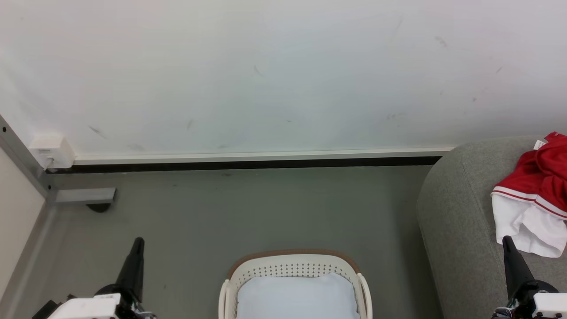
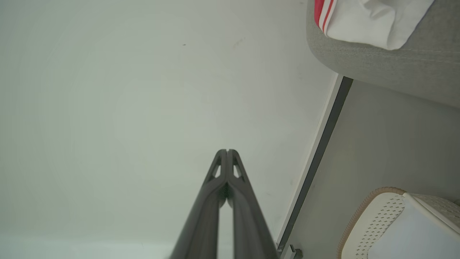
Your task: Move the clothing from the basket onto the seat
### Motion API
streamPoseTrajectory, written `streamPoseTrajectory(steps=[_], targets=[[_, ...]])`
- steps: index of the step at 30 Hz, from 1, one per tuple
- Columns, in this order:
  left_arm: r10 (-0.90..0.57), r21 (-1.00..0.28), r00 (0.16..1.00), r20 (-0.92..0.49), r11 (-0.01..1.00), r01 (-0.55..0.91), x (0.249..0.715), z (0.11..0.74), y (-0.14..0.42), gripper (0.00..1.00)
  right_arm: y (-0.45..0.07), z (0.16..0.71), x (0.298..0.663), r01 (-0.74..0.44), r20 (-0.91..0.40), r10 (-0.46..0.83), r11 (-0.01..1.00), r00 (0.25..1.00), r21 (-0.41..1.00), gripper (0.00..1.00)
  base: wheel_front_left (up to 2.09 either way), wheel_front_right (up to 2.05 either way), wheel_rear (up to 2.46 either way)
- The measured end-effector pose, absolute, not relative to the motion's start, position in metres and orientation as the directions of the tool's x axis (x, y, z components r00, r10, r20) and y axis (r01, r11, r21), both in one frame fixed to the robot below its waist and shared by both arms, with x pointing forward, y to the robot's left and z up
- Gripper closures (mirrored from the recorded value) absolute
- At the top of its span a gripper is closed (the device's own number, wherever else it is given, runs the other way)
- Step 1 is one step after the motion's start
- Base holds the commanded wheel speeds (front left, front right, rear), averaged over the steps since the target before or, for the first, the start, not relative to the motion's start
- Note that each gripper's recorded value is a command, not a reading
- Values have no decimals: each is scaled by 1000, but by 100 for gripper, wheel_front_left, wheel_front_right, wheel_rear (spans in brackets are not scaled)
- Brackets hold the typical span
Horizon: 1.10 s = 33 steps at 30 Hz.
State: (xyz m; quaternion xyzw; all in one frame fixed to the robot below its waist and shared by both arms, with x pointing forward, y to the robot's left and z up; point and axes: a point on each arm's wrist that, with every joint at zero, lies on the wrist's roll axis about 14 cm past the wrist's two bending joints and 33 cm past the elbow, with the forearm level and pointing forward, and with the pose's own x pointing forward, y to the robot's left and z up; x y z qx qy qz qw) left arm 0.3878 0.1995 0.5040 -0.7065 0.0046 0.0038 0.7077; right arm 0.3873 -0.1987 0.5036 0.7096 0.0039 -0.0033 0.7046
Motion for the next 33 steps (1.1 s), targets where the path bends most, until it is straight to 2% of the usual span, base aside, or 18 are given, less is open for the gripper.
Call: streamPoseTrajectory(steps=[33], targets=[[-1, -1000, 1000, -12, 2, -12, 388, 504, 199, 100, -199, 504, 387, 10, -10, 1, -7, 1000, 1000, 100, 0, 0, 0]])
